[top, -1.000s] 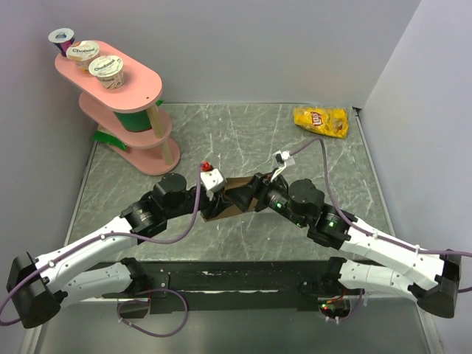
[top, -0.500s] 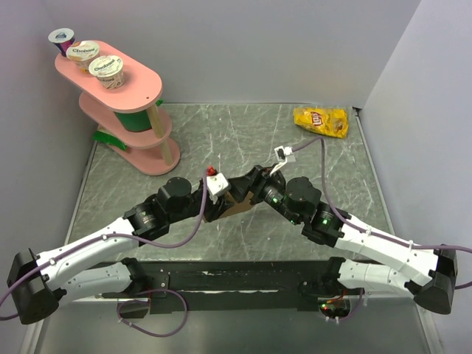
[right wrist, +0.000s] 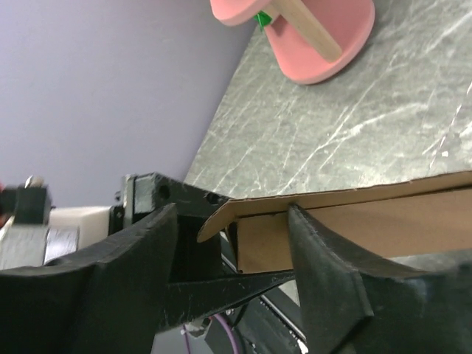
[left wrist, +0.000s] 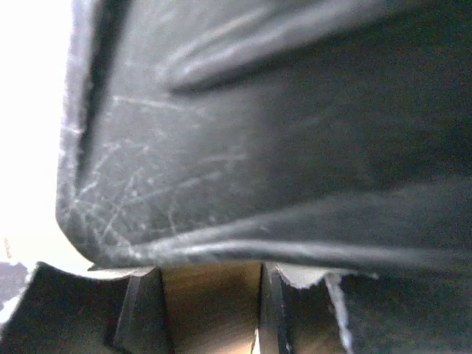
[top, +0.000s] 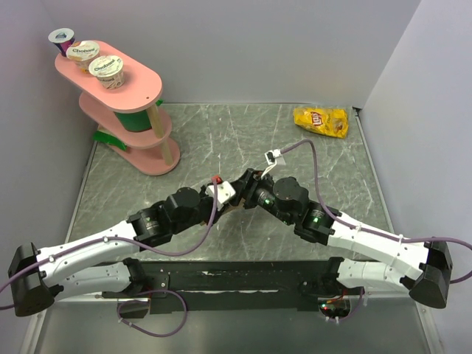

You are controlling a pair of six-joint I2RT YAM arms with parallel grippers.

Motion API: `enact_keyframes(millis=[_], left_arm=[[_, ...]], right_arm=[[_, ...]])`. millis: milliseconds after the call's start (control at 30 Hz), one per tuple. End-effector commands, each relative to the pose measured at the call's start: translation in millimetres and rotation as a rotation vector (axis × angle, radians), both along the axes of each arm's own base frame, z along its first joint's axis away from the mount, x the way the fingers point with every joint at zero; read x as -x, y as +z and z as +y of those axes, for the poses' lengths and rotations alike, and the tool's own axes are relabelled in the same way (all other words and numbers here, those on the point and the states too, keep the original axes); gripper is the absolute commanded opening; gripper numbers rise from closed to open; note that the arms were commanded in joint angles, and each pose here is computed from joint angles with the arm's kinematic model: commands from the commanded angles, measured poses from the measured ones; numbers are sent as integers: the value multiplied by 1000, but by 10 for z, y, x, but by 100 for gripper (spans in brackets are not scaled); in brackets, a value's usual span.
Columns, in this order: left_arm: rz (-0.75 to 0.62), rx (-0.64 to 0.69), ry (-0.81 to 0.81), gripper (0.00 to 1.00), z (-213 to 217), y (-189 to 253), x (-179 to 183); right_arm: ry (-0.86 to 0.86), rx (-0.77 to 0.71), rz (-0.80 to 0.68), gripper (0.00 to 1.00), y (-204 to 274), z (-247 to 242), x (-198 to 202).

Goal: Fold the paper box

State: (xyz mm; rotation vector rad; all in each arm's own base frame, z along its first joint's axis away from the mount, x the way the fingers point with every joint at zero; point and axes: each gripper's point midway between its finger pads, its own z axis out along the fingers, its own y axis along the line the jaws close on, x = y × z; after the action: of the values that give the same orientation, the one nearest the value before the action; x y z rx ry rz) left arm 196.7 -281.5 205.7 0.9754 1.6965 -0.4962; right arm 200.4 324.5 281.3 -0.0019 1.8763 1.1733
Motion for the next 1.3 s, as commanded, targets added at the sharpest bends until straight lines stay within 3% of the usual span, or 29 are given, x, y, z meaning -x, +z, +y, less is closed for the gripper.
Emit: enact_keyframes(millis=[0, 200, 333, 633, 867, 1267], left_arm=[[-89, 3, -33, 20, -108, 144, 70], [-103, 7, -77, 20, -126, 153, 186], [-109, 18, -120, 21, -136, 156, 268], [-96, 82, -211, 22, -205, 264, 444], [10, 79, -275, 19, -364, 158, 550], [190, 279, -328, 18, -330, 405, 428]], right_arm=[[7, -28, 37, 61, 65, 80, 22], [-28, -16, 63, 45, -74, 26, -14], [-65, -8, 65, 29, -96, -99, -70], [-47, -25, 39, 16, 7, -202, -50], [5, -39, 4, 1, 109, -145, 9], [-22, 37, -63, 0, 107, -110, 66]])
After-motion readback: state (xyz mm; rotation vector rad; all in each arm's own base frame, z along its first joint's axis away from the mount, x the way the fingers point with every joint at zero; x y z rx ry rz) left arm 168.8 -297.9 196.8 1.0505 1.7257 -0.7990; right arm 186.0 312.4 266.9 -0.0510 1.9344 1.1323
